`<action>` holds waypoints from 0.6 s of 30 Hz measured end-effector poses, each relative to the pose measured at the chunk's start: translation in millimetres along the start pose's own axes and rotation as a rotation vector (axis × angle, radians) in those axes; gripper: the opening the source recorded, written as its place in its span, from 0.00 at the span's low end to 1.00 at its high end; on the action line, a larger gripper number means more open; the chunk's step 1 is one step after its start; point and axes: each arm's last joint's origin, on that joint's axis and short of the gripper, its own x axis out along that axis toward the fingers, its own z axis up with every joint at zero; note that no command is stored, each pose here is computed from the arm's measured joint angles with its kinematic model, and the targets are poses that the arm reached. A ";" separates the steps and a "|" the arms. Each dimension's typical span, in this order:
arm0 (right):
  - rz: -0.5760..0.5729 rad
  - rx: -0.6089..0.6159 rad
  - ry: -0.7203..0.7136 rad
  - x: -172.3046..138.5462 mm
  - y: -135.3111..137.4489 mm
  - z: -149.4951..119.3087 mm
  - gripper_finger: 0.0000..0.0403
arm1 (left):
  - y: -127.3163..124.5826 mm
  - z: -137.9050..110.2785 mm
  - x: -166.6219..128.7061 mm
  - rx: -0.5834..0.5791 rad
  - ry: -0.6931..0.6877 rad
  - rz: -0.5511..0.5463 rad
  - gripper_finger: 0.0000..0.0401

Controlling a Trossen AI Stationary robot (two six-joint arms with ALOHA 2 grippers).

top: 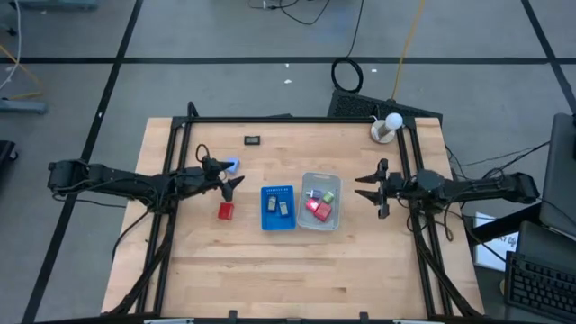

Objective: Pick & Place Office items
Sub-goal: Put the light blue charger adapter into the gray bin

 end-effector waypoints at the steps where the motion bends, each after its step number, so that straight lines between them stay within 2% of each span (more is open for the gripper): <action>1: -0.002 0.001 -0.013 -0.4 -0.1 1.1 0.38 | 0.0 0.0 0.0 -0.014 0.001 0.000 0.84; 6: -0.046 0.016 -0.019 -0.5 -1.4 1.6 0.38 | 1.4 -5.0 -0.1 -0.100 0.054 0.005 0.84; 12: -0.045 0.032 -0.022 -0.4 -1.3 1.7 0.38 | 9.9 -5.9 1.5 -0.216 0.202 0.163 0.84; 18: -0.045 0.027 -0.026 -0.4 -1.3 2.1 0.38 | 15.3 14.6 1.0 -0.211 0.278 0.347 0.84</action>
